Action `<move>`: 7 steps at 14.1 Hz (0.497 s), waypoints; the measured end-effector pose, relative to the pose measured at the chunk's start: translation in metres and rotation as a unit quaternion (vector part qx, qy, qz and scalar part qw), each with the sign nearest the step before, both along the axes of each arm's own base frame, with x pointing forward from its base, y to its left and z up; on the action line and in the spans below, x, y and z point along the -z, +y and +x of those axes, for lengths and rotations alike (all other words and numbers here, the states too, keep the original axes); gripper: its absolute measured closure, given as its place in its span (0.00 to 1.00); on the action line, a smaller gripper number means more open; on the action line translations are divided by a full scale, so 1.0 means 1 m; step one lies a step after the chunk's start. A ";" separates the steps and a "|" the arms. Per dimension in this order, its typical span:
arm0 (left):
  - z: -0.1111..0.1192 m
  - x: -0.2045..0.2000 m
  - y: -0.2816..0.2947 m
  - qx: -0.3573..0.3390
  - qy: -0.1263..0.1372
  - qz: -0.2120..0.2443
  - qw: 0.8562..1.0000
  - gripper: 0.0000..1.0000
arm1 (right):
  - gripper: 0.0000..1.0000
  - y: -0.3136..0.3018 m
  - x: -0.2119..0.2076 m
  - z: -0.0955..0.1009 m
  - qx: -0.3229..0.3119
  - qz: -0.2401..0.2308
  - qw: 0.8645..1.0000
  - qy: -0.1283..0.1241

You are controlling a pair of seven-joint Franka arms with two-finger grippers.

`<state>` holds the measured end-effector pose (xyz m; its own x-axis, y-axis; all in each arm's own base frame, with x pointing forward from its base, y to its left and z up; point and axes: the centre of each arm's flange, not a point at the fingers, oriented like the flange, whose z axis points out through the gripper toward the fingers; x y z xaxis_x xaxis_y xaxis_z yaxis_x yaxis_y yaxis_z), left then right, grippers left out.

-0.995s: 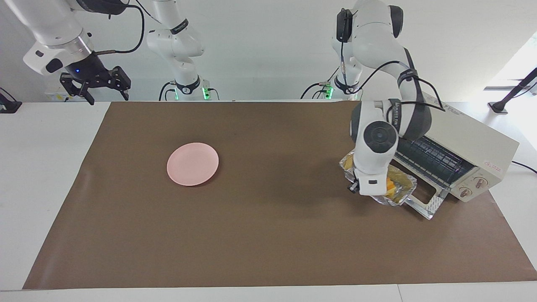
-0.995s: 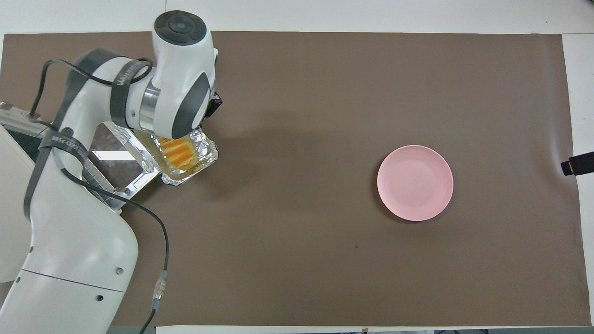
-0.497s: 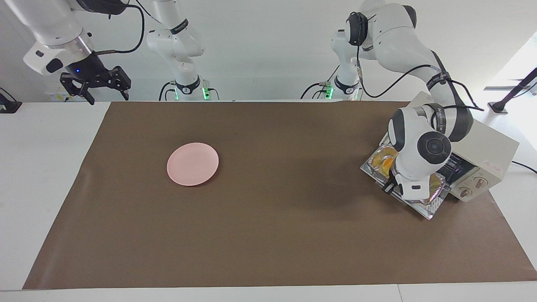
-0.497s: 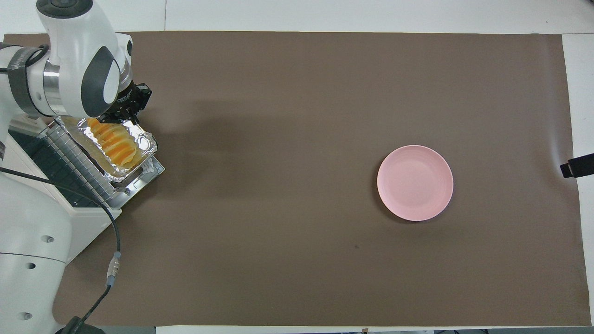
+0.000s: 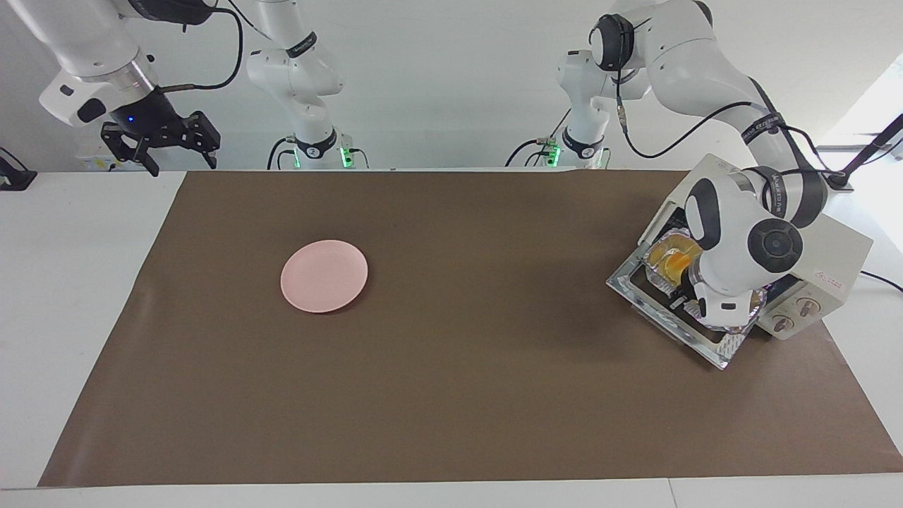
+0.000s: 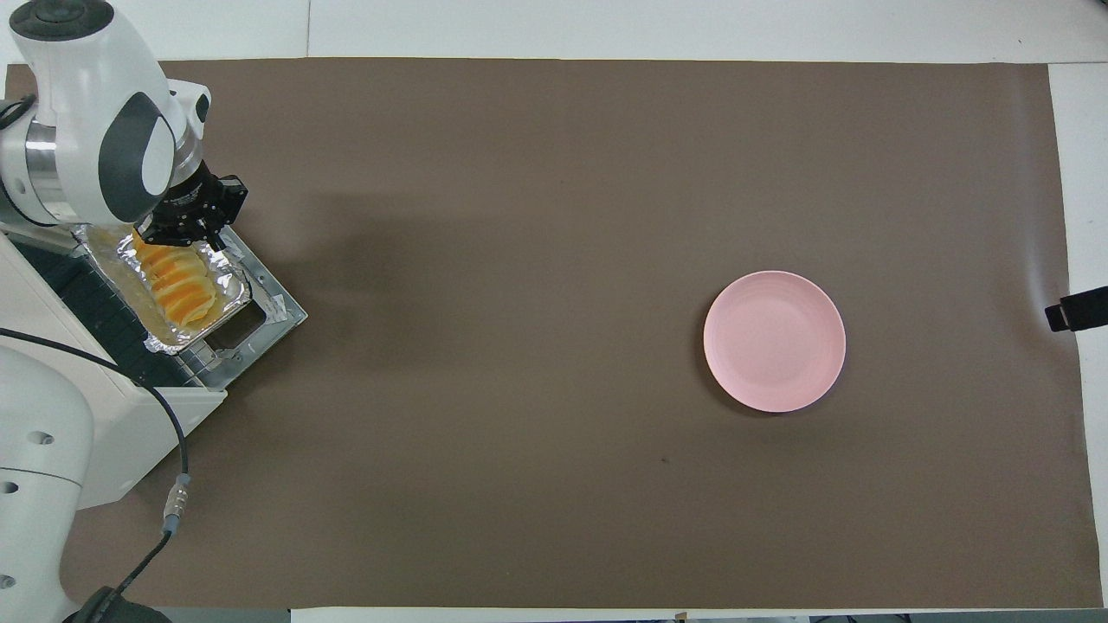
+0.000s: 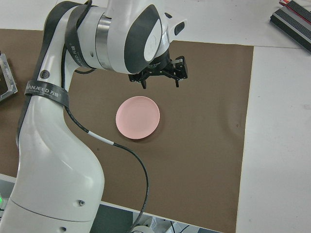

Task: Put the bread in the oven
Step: 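Lift the tray with the left gripper and insert it into the oven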

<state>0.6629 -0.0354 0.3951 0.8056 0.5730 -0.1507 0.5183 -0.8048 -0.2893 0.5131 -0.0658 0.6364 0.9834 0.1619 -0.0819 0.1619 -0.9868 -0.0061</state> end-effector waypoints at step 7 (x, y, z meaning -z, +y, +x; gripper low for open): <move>-0.021 -0.017 0.023 -0.018 0.001 -0.014 1.000 0.98 | 0.00 0.000 0.000 0.000 0.000 0.000 1.000 0.000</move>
